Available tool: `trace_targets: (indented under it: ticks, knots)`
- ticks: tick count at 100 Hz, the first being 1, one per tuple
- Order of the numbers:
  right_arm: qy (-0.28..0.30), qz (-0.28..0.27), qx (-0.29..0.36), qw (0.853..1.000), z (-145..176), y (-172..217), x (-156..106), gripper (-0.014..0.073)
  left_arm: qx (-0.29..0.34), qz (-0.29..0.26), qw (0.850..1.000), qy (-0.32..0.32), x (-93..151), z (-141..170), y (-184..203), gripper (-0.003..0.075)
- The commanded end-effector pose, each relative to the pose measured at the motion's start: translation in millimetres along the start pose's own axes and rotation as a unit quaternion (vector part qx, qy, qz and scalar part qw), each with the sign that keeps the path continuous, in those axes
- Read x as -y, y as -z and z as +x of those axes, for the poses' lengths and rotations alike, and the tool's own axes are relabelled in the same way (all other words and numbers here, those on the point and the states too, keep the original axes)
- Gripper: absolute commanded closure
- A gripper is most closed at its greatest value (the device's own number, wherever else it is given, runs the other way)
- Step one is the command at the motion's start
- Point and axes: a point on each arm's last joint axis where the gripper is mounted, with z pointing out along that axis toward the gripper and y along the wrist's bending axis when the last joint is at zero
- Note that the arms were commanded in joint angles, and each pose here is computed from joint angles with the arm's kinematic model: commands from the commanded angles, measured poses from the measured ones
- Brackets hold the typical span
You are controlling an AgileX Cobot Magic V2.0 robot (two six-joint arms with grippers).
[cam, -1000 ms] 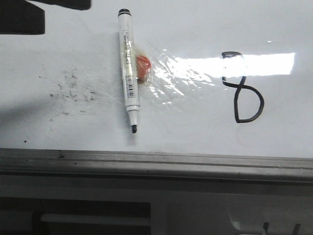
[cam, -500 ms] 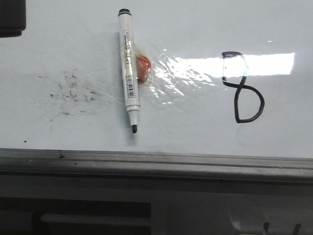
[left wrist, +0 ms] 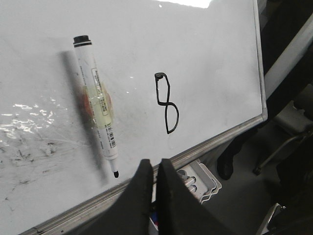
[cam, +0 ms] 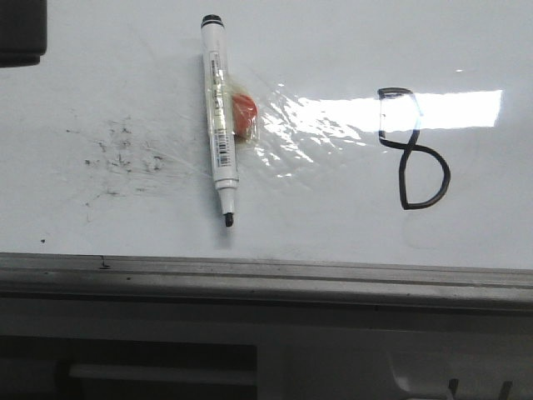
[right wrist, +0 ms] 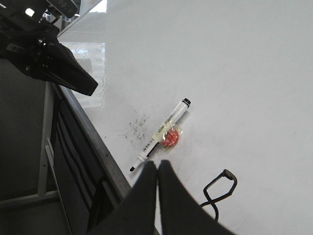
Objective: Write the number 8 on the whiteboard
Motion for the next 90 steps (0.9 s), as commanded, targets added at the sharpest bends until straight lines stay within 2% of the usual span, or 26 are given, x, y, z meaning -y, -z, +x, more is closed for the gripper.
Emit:
trace_targets:
  ticks: [1, 21, 30, 38, 47, 52, 63, 70, 90]
  knots:
    - [0.005, 0.019, 0.039, 0.999, -13, 1, 5, 0.0648, 0.015, 0.01, 1.0, -0.006, 5, -9, 2, 0.0741]
    - [0.005, 0.019, 0.039, 0.999, -13, 1, 5, 0.0648, 0.03, -0.012, 0.999, -0.007, 1, -11, 2, 0.0741]
    - [0.005, 0.019, 0.039, 0.999, -13, 1, 5, 0.0648, 0.046, -0.045, 0.998, -0.009, -8, -9, 4, 0.0741]
    - [0.005, 0.019, 0.039, 0.999, -13, 1, 5, 0.0648, 0.066, -0.072, 0.994, -0.041, -15, -8, 6, 0.0741]
    - [0.005, 0.019, 0.039, 0.999, -13, 1, 5, 0.0648, 0.089, -0.089, 0.983, -0.134, -21, -5, 8, 0.0741]
    - [0.005, 0.019, 0.039, 0.999, -13, 1, 5, 0.0648, 0.102, -0.108, 0.975, -0.164, -27, -3, 9, 0.0741]
    - [0.005, 0.019, 0.039, 0.999, -13, 1, 5, 0.0648, 0.121, -0.163, 0.965, -0.168, -45, 2, 12, 0.0741]
    - [0.005, 0.019, 0.039, 0.999, -13, 1, 5, 0.0648, 0.134, -0.179, 0.955, -0.194, -53, 4, 16, 0.0741]
    - [0.005, 0.019, 0.039, 0.999, -13, 1, 5, 0.0648, 0.183, -0.225, 0.939, -0.186, -73, 15, 38, 0.0741]
